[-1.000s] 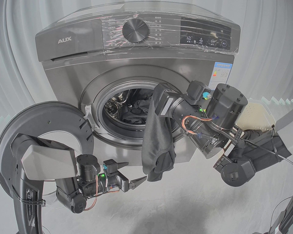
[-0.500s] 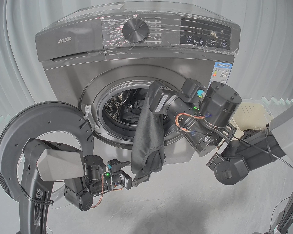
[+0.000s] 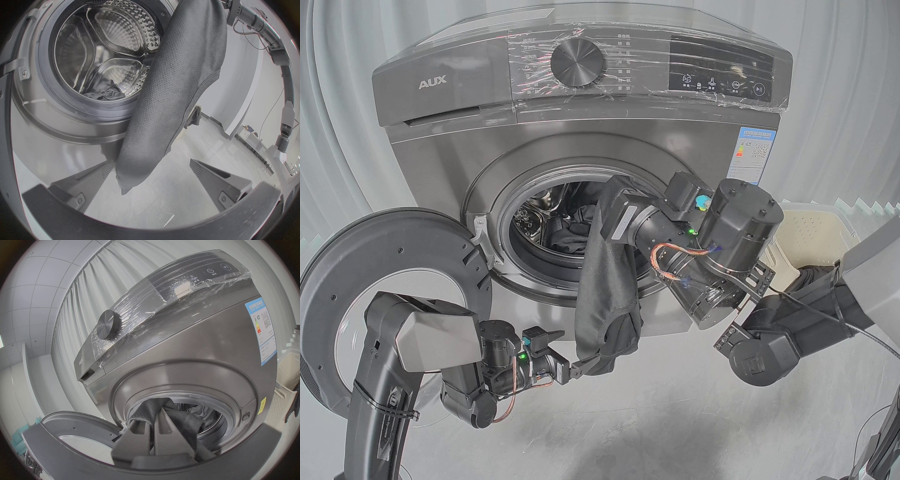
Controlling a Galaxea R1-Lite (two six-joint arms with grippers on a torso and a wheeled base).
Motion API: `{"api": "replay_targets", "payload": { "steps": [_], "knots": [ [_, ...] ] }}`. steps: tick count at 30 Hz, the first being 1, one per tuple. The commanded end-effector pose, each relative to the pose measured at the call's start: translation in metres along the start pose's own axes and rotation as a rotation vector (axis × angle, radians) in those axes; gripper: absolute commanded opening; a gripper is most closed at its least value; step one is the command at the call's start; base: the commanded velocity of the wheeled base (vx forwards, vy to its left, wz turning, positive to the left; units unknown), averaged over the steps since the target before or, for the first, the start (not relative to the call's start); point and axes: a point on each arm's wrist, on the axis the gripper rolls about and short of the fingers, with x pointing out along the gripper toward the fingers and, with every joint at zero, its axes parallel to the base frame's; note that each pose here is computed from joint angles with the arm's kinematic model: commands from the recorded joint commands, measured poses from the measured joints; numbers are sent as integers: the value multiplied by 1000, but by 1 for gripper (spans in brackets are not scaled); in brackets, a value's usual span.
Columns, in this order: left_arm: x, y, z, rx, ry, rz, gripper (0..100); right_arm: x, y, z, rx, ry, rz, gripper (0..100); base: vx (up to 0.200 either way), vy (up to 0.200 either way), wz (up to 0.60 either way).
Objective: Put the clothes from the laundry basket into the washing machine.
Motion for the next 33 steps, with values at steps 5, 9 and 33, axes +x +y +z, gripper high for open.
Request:
{"api": "replay_targets", "payload": {
  "steps": [5, 9, 33],
  "knots": [
    [2, 1, -10, -2, 18, 1, 100, 1, 2, -6, -1, 11, 3, 0, 0, 0, 0],
    [4, 1, -11, -2, 19, -2, 100, 0, 2, -6, -1, 11, 3, 0, 0, 0, 0],
    [27, 14, 1, 10, -85, 15, 100, -1, 3, -8, 0, 17, 7, 0, 0, 0, 0]
  ]
}}
